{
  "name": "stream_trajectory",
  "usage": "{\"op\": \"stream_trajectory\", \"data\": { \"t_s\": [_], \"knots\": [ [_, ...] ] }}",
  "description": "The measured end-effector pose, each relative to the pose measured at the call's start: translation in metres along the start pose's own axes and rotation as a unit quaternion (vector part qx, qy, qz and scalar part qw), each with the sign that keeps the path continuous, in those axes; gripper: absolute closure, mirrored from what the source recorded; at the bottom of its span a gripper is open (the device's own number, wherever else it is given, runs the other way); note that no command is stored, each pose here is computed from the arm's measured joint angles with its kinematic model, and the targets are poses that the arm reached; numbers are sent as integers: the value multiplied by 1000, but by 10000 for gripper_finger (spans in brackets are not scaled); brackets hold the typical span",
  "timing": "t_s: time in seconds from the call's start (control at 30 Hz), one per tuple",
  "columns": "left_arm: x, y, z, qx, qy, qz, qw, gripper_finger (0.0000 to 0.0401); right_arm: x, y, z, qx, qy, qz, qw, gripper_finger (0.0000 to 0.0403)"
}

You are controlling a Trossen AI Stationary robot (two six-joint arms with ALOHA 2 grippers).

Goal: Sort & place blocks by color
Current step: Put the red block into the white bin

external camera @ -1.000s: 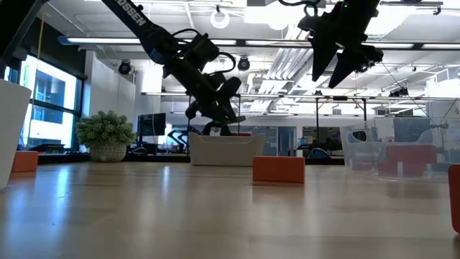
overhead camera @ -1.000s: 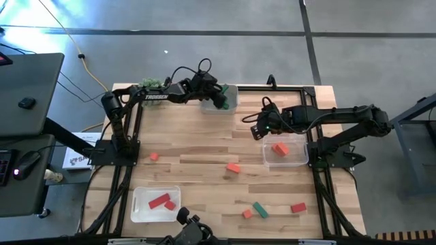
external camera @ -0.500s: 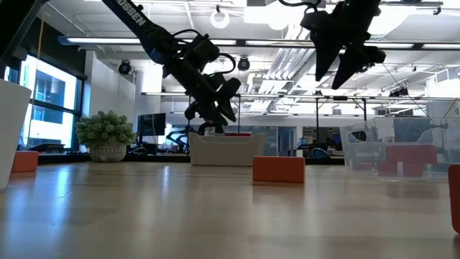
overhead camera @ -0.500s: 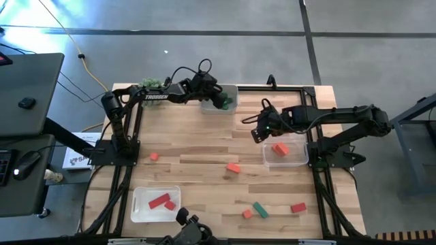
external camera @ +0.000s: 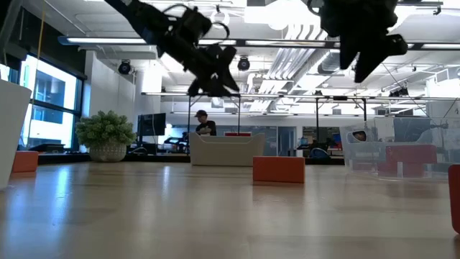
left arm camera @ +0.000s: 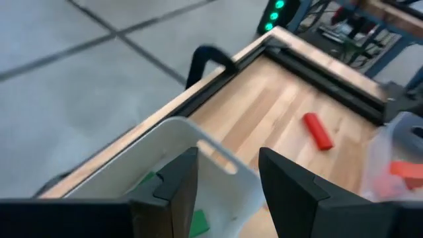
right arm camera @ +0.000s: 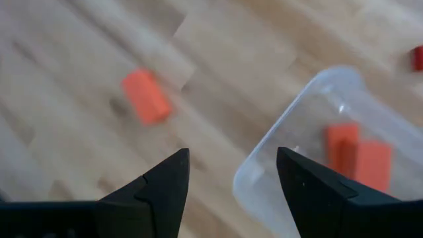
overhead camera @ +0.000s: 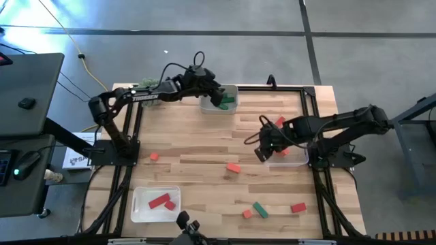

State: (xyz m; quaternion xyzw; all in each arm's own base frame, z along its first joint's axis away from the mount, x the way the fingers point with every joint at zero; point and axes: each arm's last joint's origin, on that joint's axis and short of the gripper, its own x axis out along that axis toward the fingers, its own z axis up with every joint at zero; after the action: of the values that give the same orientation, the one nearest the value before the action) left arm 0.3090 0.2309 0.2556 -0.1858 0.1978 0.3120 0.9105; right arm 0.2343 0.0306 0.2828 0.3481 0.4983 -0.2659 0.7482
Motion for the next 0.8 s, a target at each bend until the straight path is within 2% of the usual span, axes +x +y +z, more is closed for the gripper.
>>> {"op": "stream_trajectory", "data": {
  "t_s": [0.27,0.4,0.8],
  "knots": [
    [-49,-30,23,63,-43,-37,996,254,-3,13,-25,-46,89,49,994,187],
    [-73,-46,24,90,-36,-54,994,254,-5,17,-35,-69,109,61,990,187],
    [-124,-89,-3,142,80,-109,981,254,-13,29,-75,-149,142,79,975,186]
  ]
}}
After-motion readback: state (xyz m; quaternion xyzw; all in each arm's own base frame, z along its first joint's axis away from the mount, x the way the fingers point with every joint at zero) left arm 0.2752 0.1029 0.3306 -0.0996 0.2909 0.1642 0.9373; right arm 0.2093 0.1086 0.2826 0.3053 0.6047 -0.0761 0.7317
